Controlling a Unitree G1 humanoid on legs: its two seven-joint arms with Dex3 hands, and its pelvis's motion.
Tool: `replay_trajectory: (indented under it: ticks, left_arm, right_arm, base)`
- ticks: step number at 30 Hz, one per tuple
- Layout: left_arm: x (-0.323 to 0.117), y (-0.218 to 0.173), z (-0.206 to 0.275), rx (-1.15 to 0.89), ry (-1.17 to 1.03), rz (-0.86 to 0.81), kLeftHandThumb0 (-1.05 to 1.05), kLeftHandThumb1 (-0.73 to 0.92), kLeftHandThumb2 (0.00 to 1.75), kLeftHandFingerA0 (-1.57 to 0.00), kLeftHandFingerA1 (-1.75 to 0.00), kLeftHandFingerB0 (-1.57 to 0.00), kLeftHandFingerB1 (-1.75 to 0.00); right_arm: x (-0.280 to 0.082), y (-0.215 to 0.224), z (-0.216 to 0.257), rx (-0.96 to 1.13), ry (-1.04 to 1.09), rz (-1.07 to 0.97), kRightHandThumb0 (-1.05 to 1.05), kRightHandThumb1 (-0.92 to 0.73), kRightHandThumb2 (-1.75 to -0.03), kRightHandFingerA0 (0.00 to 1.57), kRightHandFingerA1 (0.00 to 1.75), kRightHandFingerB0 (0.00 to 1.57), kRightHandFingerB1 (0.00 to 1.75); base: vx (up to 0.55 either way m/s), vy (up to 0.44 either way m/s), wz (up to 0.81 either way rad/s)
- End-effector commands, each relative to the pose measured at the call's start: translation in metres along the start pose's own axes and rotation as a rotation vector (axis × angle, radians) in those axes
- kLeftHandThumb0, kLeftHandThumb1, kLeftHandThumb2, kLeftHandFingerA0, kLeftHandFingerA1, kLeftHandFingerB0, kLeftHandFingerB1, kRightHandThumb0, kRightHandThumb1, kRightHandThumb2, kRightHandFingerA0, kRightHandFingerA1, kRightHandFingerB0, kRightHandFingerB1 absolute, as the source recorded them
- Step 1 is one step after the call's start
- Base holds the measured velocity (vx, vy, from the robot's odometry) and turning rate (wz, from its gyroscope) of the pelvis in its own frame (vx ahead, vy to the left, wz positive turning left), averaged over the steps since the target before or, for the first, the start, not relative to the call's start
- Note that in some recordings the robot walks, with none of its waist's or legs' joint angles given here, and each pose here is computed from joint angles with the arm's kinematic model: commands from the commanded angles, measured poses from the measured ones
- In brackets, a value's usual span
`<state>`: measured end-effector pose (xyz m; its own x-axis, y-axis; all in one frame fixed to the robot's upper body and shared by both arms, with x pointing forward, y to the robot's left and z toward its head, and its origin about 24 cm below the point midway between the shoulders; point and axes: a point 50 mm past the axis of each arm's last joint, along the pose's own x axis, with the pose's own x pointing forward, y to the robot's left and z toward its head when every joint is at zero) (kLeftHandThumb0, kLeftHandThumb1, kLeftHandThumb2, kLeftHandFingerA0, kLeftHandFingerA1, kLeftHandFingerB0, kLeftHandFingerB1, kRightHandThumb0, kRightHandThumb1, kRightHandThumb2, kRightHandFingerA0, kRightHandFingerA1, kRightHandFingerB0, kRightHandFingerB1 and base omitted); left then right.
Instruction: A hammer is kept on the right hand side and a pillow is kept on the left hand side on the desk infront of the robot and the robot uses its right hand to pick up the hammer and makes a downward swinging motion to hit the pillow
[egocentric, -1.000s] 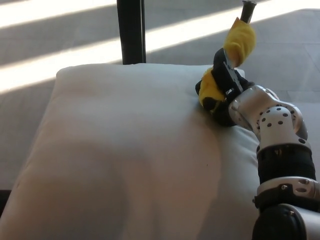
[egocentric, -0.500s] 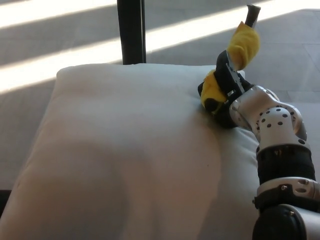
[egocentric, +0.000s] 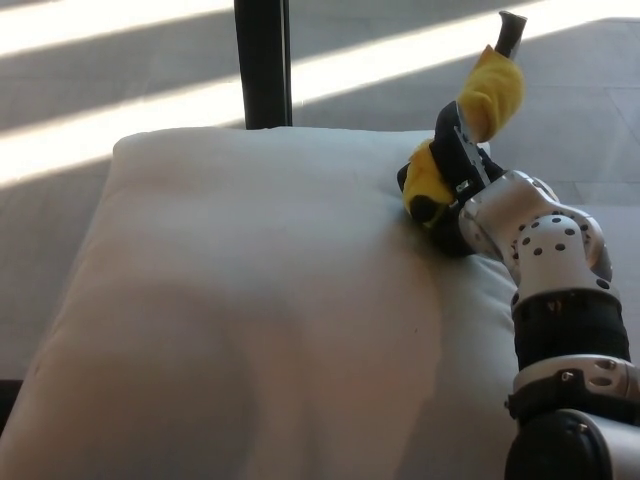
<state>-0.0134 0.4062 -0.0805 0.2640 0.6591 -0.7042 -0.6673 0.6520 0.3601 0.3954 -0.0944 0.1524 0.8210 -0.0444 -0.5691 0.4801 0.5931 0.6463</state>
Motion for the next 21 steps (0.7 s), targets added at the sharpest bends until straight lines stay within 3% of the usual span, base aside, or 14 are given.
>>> replay_trajectory:
  ticks: [1,11,12,13,17,18,19,21]
  left_arm:
    - [0.000,0.008,0.013,0.039,-0.046,-0.018,-0.72,0.87,0.66,-0.76,-0.54,-0.76,-0.49]
    - [0.000,0.011,0.014,0.055,-0.044,-0.014,-0.72,0.87,0.66,-0.76,-0.54,-0.76,-0.49]
    - [0.011,-0.019,0.069,-0.012,-0.210,-0.172,-0.79,0.85,0.66,-0.75,-0.63,-0.77,-0.51]
    - [0.011,-0.020,0.070,-0.021,-0.214,-0.190,-0.76,0.87,0.66,-0.66,-0.56,-0.72,-0.49]
    - [0.011,-0.025,0.075,0.013,-0.238,-0.204,-0.73,0.90,0.67,-0.71,-0.60,-0.76,-0.48]
    - [0.011,-0.025,0.076,0.010,-0.240,-0.207,-0.76,0.88,0.67,-0.76,-0.61,-0.79,-0.48]
    - [0.011,-0.024,0.078,0.000,-0.238,-0.209,-0.75,0.90,0.68,-0.75,-0.61,-0.81,-0.49]
    - [0.012,-0.023,0.081,-0.009,-0.243,-0.201,-0.75,0.88,0.66,-0.75,-0.58,-0.78,-0.48]
  right_arm:
    - [-0.016,-0.005,-0.136,0.207,0.312,-0.065,-0.47,-0.87,-0.68,1.09,1.75,0.75,1.61]
    - [-0.015,-0.011,-0.138,0.217,0.315,-0.079,-0.47,-0.87,-0.68,1.09,1.75,0.75,1.61]
    - [0.003,-0.032,-0.125,0.197,0.294,-0.083,-0.52,-0.88,-0.68,1.07,1.75,0.74,1.65]
    - [0.004,-0.028,-0.115,0.180,0.279,-0.070,-0.50,-0.86,-0.68,1.06,1.75,0.77,1.68]
    - [0.003,-0.012,-0.072,0.124,0.198,0.005,-0.56,-0.90,-0.72,1.01,1.75,0.76,1.71]
    - [0.002,-0.010,-0.063,0.094,0.167,0.040,-0.72,-0.70,-1.00,1.30,1.58,0.98,1.40]
    - [0.001,-0.009,-0.056,0.068,0.153,0.066,-0.52,-0.92,-0.69,1.02,1.75,0.75,1.75]
    - [-0.002,-0.002,-0.037,0.034,0.128,0.057,-0.49,-0.91,-0.67,1.03,1.75,0.75,1.75]
  base:
    - [0.00,0.000,0.00]
    - [0.00,0.000,0.00]
    - [0.00,0.000,0.00]
    - [0.00,0.000,0.00]
    - [0.00,0.000,0.00]
    - [0.00,0.000,0.00]
    - [0.00,0.000,0.00]
    - [0.00,0.000,0.00]
